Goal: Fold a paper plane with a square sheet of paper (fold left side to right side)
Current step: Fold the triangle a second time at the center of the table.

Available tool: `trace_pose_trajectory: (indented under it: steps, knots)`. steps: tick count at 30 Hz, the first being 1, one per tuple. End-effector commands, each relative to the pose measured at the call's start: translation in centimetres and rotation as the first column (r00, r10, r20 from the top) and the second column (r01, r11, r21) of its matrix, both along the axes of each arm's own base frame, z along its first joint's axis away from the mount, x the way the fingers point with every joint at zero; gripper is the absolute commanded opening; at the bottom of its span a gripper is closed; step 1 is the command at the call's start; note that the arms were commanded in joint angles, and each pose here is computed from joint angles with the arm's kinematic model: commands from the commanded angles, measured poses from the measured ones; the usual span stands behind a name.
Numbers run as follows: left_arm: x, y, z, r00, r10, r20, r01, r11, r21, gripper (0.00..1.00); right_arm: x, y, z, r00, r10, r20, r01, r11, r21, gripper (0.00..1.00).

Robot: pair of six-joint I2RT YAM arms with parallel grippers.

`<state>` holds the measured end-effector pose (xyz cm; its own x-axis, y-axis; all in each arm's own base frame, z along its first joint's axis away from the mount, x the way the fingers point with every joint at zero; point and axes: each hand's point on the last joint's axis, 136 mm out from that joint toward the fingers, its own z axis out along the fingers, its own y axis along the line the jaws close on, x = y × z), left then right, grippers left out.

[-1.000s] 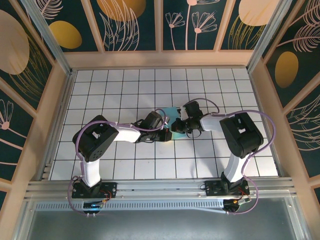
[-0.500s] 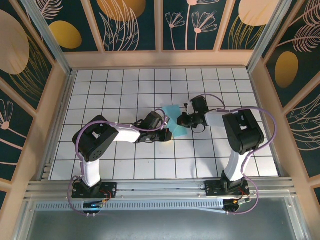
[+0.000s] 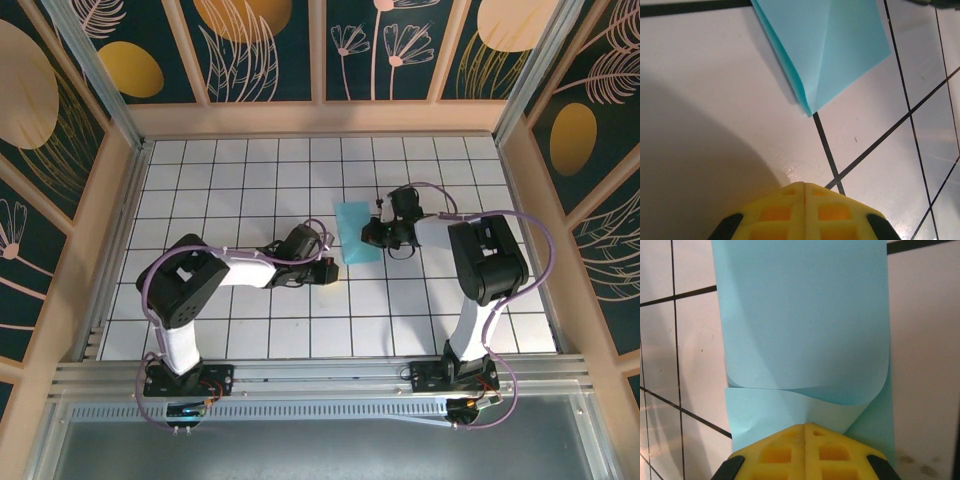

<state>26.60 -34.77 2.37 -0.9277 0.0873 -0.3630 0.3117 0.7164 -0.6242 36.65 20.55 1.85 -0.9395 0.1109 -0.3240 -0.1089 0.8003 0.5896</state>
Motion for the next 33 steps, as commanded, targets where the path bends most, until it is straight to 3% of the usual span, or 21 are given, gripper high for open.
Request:
trace_pose_trajectory:
  steps: [1, 6, 15, 33]
  knots:
    - [1.3, 0.5, 2.9, 0.998, 0.047, 0.046, -0.046, 0.999, -0.025, 0.00, -3.3, 0.7, -1.4, 0.996, 0.013, -0.092, -0.014, 1.000, -0.004, 0.00]
    - [2.3, -0.9, 4.1, 0.998, 0.031, 0.058, -0.027, 0.997, -0.065, 0.00, -5.1, 2.3, -0.8, 0.994, 0.012, -0.111, -0.008, 0.999, 0.037, 0.00]
    - [4.1, -1.7, 1.7, 0.999, 0.042, 0.035, -0.042, 0.999, -0.004, 0.00, -5.4, 3.3, -0.1, 0.994, 0.026, -0.107, -0.019, 0.998, 0.058, 0.00]
    - [2.6, 1.8, -4.7, 0.996, 0.074, -0.046, -0.063, 0.977, 0.204, 0.00, -4.6, 3.6, 0.4, 0.996, 0.036, -0.083, -0.032, 0.998, 0.051, 0.00]
